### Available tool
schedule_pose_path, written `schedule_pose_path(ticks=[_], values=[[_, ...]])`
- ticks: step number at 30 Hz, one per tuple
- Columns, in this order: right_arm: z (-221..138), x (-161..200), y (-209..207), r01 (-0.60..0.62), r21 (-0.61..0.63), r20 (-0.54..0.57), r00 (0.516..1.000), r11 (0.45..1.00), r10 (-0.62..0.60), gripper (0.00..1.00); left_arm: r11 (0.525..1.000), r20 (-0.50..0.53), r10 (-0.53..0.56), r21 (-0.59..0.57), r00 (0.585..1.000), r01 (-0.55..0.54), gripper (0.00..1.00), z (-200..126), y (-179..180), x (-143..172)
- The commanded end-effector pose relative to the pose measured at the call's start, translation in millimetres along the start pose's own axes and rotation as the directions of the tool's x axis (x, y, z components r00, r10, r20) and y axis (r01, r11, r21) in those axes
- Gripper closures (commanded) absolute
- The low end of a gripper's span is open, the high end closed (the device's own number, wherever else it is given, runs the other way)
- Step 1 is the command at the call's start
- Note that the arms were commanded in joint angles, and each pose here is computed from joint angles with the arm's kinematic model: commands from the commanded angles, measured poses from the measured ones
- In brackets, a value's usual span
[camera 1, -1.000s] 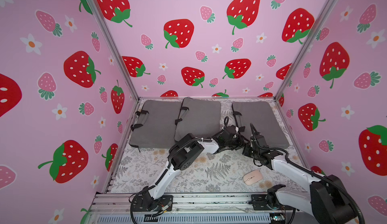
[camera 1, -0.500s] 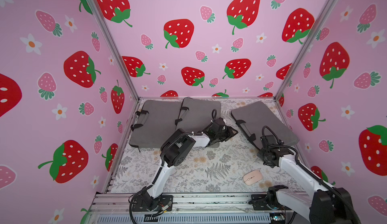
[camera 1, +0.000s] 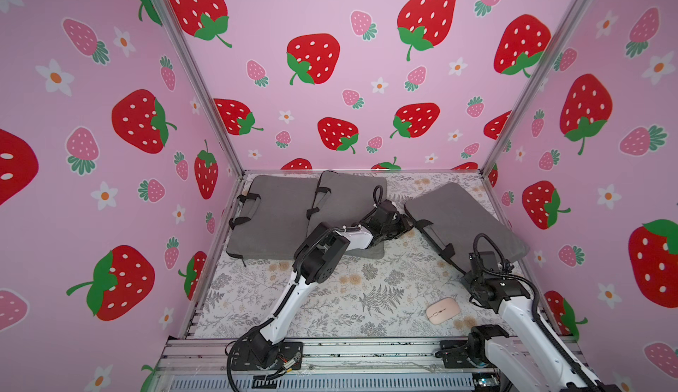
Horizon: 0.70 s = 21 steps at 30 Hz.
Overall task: Put the mouse into the laptop bag
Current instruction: Unzip the zipper on the zippered laptop bag.
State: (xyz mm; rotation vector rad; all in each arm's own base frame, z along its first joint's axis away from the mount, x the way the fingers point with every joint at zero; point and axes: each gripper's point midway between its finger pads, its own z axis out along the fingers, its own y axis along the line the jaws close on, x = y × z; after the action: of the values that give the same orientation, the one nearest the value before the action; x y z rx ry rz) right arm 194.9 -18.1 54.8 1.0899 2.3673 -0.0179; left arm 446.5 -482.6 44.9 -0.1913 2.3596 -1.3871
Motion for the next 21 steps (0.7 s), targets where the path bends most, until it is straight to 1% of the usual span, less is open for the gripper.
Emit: schedule_pose_path(ticks=[1, 10, 11, 12, 13, 15, 17, 18, 21], values=[[-0.1, 1.0, -9.1, -0.021, 0.032, 0.002, 1.000, 0.999, 0.021, 1.00, 0.999, 0.004, -0.002, -0.041, 1.000, 0.002, 0.51, 9.5, 9.1, -6.8], [0.9, 1.1, -6.8, -0.005, 0.019, 0.000, 1.000, 1.000, 0.005, 1.00, 0.998, -0.027, -0.047, -0.040, 0.999, 0.046, 0.51, 32.0, 20.3, -5.3], [1.0, 1.5, -5.6, -0.002, 0.012, -0.001, 1.000, 1.000, 0.002, 1.00, 0.998, -0.029, -0.050, -0.033, 0.998, 0.049, 0.51, 33.7, 19.9, -5.9], [1.6, 1.6, -4.2, 0.004, 0.005, -0.002, 1.000, 1.000, -0.004, 1.00, 0.998, -0.032, -0.055, -0.030, 0.998, 0.054, 0.54, 35.6, 20.2, -5.7], [1.9, 2.0, -2.7, 0.008, -0.003, -0.004, 1.000, 1.000, -0.008, 1.00, 0.998, -0.037, -0.059, -0.024, 0.998, 0.058, 0.59, 37.3, 19.6, -5.1], [2.9, 3.0, 3.3, 0.027, -0.032, -0.011, 1.000, 0.999, -0.027, 1.00, 0.998, -0.049, -0.065, 0.004, 0.997, 0.066, 0.79, 40.2, 15.5, -4.2], [5.8, 6.2, 15.0, 0.053, -0.091, -0.025, 0.998, 0.994, -0.056, 1.00, 0.997, -0.067, -0.073, 0.030, 0.995, 0.075, 0.96, 41.0, 8.8, -2.9], [7.1, 8.1, 21.5, 0.066, -0.124, -0.033, 0.997, 0.990, -0.070, 1.00, 0.996, -0.079, -0.073, 0.044, 0.994, 0.076, 1.00, 40.8, 4.4, -1.9], [8.6, 13.3, 43.4, 0.103, -0.226, -0.053, 0.992, 0.969, -0.118, 1.00, 0.994, -0.097, -0.080, 0.061, 0.992, 0.087, 1.00, 39.5, 4.0, 5.6]])
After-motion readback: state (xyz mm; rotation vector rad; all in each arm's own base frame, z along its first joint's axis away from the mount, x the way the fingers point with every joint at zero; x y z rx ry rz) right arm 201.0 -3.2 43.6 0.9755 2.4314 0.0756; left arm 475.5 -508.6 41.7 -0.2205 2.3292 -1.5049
